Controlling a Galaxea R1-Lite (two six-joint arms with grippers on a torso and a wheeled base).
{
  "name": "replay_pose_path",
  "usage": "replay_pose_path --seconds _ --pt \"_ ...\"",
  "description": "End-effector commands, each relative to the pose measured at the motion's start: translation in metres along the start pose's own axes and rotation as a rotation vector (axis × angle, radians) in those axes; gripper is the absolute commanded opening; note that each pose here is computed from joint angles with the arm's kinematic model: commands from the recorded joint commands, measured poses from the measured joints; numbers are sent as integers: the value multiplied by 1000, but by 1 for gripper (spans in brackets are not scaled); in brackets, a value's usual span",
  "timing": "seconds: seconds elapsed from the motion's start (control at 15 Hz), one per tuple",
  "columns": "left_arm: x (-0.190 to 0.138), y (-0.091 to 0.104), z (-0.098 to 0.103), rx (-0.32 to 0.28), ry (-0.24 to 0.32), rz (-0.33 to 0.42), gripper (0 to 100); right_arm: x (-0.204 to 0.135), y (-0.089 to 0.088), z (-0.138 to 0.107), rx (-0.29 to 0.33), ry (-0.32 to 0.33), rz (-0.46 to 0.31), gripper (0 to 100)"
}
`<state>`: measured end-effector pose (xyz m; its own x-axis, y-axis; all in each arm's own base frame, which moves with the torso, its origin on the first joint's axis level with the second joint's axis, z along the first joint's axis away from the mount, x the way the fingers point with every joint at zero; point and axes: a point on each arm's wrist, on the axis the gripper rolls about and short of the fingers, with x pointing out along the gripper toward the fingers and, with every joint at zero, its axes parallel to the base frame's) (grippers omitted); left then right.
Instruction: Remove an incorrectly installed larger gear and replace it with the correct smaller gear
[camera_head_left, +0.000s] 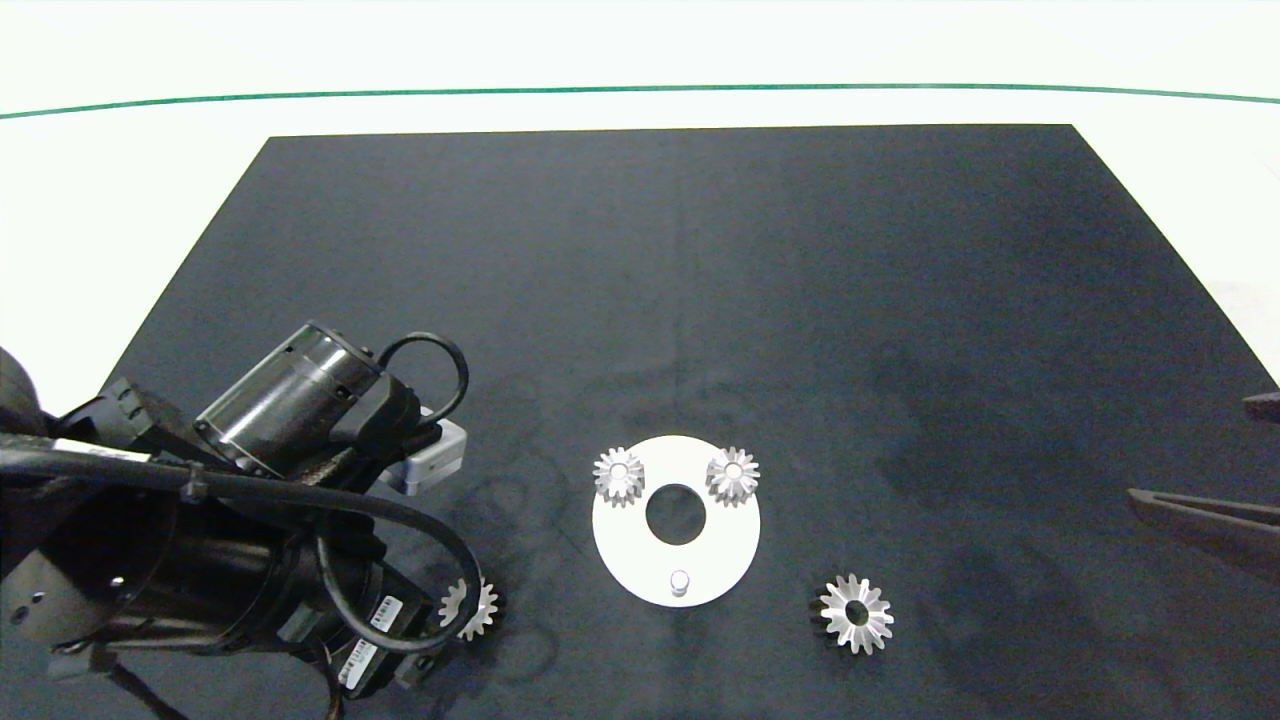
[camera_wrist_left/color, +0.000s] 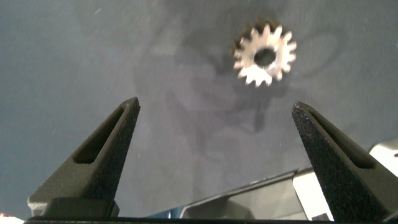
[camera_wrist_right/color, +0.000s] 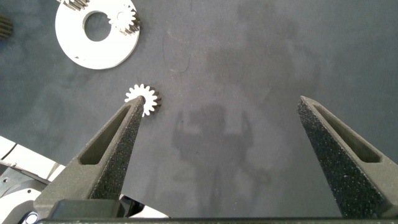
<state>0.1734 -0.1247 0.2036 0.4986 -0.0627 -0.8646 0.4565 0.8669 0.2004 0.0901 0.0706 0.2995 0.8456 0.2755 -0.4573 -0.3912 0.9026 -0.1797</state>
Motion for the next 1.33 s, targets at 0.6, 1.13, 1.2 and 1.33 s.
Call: replay_pose_path --seconds 0.6,1.13,1.2,1.33 --pt "24 -12 3 8 16 -9 100 2 1 0 -4 11 -2 100" --pt "34 -20 4 15 -14 -22 100 3 1 0 -5 12 -2 100" --pt "35 -23 4 21 -16 -27 100 3 1 0 -5 12 -2 100" --pt "34 -26 5 24 -28 -34 100 3 1 -1 -6 14 -2 100"
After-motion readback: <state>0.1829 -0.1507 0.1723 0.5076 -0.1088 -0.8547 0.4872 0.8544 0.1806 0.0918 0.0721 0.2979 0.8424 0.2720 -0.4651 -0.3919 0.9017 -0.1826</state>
